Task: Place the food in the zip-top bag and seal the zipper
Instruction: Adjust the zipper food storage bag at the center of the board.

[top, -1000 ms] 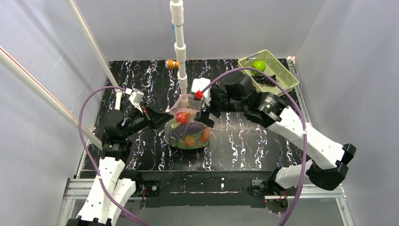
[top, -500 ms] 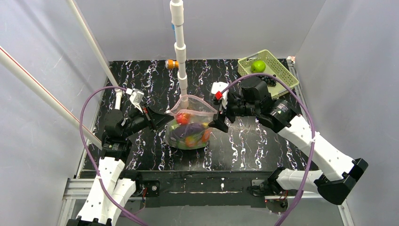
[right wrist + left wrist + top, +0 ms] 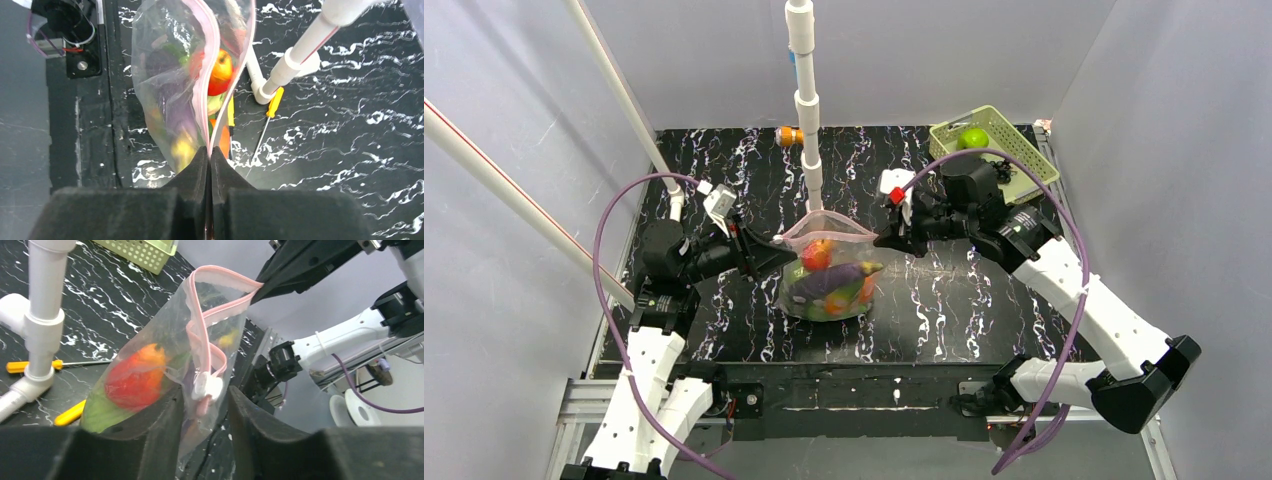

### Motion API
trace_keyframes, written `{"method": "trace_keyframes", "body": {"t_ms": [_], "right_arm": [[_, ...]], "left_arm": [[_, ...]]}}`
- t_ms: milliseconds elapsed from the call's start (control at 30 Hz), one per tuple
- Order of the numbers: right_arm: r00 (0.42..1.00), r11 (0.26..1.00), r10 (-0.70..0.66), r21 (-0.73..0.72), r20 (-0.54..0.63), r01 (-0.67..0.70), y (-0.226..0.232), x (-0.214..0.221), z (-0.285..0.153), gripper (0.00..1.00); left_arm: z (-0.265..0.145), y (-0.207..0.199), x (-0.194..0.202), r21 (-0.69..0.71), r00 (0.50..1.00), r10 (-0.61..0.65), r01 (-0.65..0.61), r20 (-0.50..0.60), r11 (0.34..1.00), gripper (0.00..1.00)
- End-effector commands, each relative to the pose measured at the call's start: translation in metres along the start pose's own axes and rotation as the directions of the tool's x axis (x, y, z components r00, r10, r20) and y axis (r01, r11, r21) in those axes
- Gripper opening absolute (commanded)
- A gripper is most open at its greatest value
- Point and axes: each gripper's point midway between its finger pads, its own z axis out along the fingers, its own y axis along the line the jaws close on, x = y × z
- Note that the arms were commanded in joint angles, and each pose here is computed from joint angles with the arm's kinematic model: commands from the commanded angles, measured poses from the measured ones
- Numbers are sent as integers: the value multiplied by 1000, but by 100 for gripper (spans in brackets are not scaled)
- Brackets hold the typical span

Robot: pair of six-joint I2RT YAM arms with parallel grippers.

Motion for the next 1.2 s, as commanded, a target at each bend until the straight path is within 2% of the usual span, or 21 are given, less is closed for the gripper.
{"method": "trace_keyframes", "body": {"t_ms": [0, 100, 300, 433, 600, 733, 800, 900, 1000, 1033, 1167], "right_arm": [[995, 998, -51, -25, 83, 53, 10, -13, -20, 1], [994, 997, -48, -56, 98, 54, 18, -12, -25, 1], [994, 998, -16, -55, 104, 21, 10, -15, -26, 1], [993, 998, -9, -63, 116, 16, 8, -20, -28, 1], [992, 996, 8, -89, 128, 4, 11, -22, -29, 1], [992, 996, 4, -87, 127, 7, 11, -21, -30, 1], [992, 996, 1, -87, 130, 10, 11, -23, -30, 1], [992, 996, -3, -86, 125, 13, 10, -24, -30, 1], [993, 998, -13, -65, 116, 21, 5, -23, -30, 1], [994, 999, -18, -45, 108, 23, 2, -21, -30, 1], [997, 990, -54, 137, 53, 46, -27, -8, -36, 1]], "left_arm": [[-6, -19, 1, 80, 995, 94, -91, -27, 993, 47], [-3, -18, -2, 118, 989, 147, -146, 0, 982, 52], [0, -18, -2, 168, 978, 206, -209, 38, 963, 48], [0, -7, 3, 116, 958, 259, -273, 121, 955, 49], [3, 13, 3, 34, 939, 270, -283, 215, 958, 59], [5, 18, -4, 30, 912, 292, -313, 290, 949, 61], [7, 13, -4, 73, 909, 291, -325, 297, 943, 60], [9, 8, 3, 138, 921, 284, -328, 267, 935, 48], [8, 10, 9, 125, 919, 312, -348, 241, 929, 17], [7, 10, 11, 111, 917, 326, -358, 231, 927, 10], [3, 10, 21, 101, 921, 352, -371, 164, 923, 1]]}}
